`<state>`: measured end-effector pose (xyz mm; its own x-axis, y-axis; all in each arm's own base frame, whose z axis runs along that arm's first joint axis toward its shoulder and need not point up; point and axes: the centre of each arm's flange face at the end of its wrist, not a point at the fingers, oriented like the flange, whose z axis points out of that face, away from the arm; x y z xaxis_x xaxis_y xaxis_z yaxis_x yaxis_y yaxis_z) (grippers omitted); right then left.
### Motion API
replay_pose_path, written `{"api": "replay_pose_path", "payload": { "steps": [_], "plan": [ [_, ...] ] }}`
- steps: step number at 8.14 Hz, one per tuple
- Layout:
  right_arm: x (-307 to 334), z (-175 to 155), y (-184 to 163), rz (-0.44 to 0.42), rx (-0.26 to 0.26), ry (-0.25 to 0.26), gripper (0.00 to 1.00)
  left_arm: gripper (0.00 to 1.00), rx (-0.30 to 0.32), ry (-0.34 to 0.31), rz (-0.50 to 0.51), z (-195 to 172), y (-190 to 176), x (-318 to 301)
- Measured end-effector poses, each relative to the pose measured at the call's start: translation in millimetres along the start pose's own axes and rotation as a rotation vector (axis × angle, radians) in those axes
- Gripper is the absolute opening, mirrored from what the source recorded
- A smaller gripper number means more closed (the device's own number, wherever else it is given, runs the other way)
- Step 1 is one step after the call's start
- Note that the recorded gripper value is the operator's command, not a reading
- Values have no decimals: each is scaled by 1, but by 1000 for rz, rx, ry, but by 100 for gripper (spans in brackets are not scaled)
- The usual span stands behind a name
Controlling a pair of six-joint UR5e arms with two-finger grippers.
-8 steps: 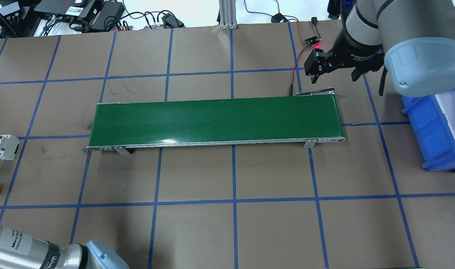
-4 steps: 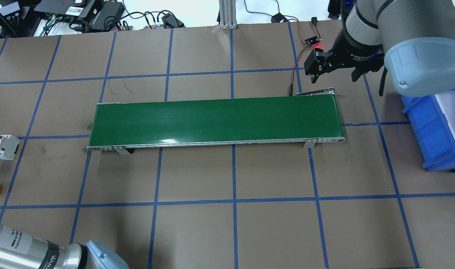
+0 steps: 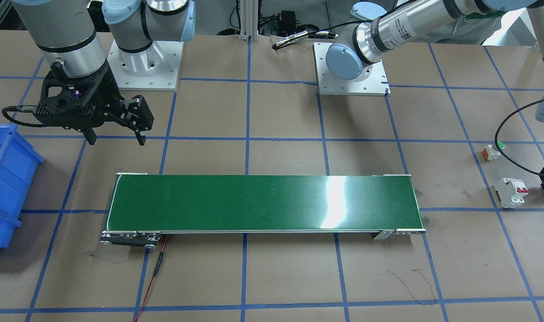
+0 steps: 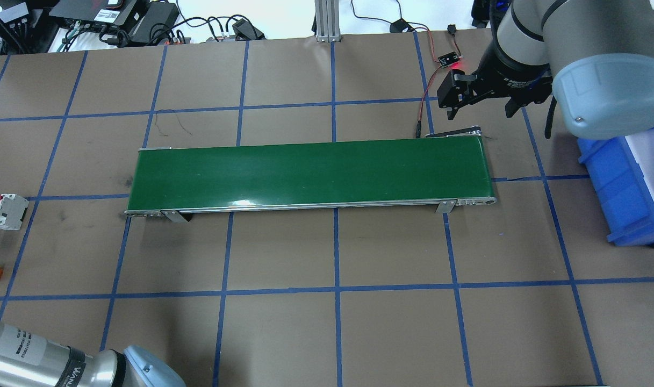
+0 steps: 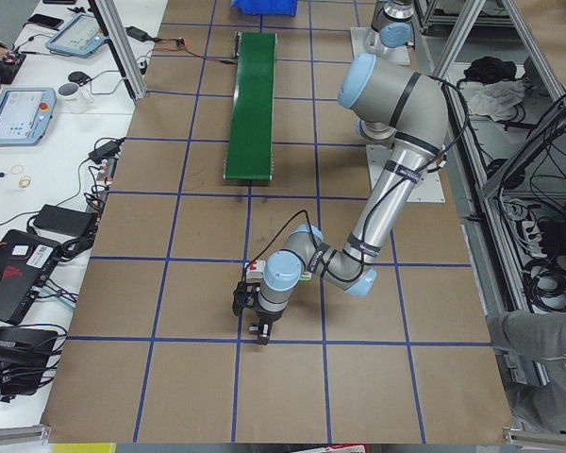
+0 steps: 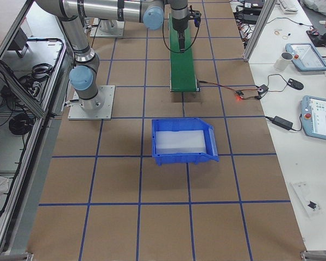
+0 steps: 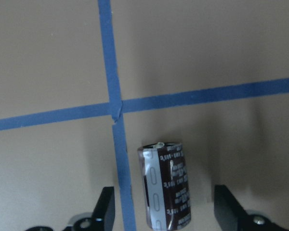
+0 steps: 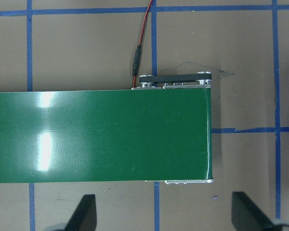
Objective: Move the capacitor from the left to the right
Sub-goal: 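Lower the left gripper onto the brown capacitor and grasp it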
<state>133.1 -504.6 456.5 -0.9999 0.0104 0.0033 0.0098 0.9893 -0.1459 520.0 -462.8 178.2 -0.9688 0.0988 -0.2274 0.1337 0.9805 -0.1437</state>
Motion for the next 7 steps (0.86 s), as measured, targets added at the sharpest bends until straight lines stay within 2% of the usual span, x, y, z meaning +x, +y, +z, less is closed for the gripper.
{"api": "replay_pose_path", "payload": {
  "steps": [4, 6, 7],
  "plan": [
    [0, 0, 0, 0, 0, 0, 100, 63, 2, 2, 0, 1, 0, 0],
    [0, 0, 0, 0, 0, 0, 100, 54, -1, 10, -1, 6, 1, 1],
    [0, 0, 0, 0, 0, 0, 100, 41, -4, 15, -1, 11, 1, 2]
  ]
}}
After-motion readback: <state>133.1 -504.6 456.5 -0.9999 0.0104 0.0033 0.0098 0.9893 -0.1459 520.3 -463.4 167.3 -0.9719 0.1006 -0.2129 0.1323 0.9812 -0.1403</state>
